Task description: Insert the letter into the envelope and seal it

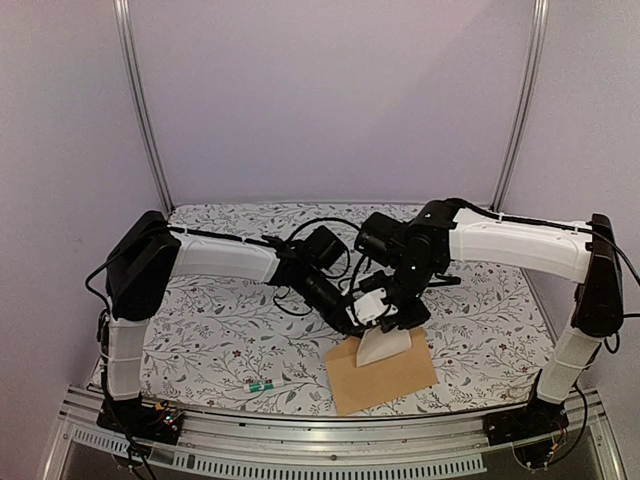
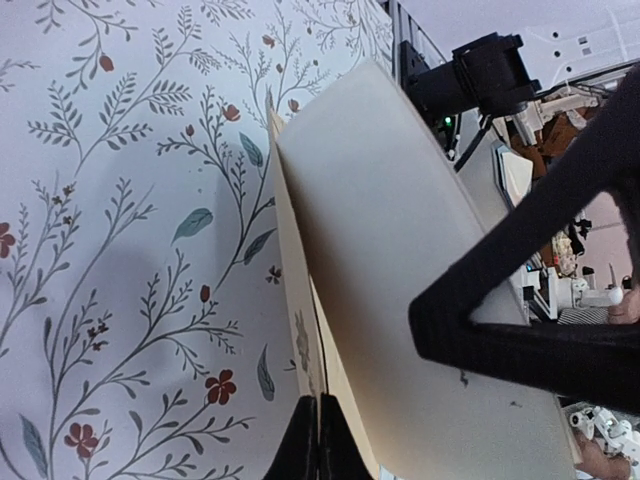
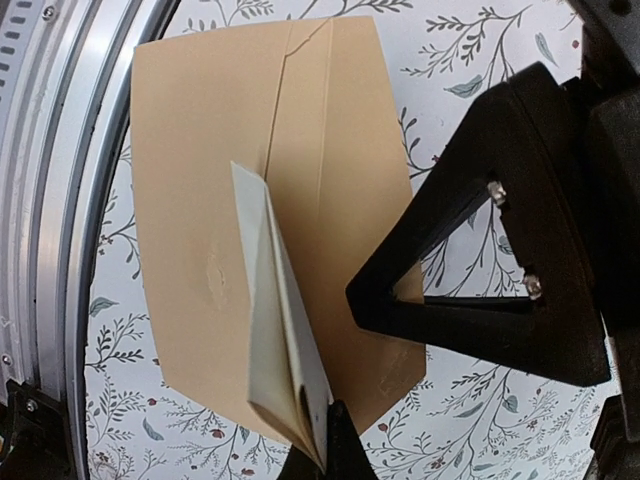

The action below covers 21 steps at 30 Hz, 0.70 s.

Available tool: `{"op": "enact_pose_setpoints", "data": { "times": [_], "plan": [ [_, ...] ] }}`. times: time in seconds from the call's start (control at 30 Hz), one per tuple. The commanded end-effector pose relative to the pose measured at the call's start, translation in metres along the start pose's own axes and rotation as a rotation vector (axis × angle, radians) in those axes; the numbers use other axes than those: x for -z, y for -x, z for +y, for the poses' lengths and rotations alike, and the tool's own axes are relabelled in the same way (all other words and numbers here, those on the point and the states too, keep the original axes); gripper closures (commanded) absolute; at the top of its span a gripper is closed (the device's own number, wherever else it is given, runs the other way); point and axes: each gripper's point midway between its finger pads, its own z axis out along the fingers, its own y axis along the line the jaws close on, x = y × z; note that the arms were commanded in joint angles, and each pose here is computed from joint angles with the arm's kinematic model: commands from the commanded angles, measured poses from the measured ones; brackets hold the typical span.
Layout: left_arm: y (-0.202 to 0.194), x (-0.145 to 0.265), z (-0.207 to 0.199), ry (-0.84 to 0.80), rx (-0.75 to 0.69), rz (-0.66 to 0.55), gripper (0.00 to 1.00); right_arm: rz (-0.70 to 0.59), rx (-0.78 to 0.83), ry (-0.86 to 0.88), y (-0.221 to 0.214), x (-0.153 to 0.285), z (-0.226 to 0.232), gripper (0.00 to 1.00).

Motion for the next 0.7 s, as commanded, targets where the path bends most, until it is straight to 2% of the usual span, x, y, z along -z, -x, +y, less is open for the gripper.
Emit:
{"op": "enact_pose_setpoints", "data": {
  "times": [0.0, 0.4, 0.67],
  "plan": [
    [0.006, -0.004, -0.007, -0.008, -0.039, -0.005, 1.0, 0.009, -0.035, -0.031, 0.004, -0.011, -0.011, 1.0],
    [0.003, -0.006, 0.001, 0.004, 0.019, -0.023, 1.0, 0.029, -0.149, -0.092, -0.006, -0.009, -0.012, 1.0],
    [0.003, -0.003, 0.004, -0.004, 0.039, -0.036, 1.0, 0.031, -0.179, -0.067, -0.006, -0.016, -0.01, 1.0]
  ]
}}
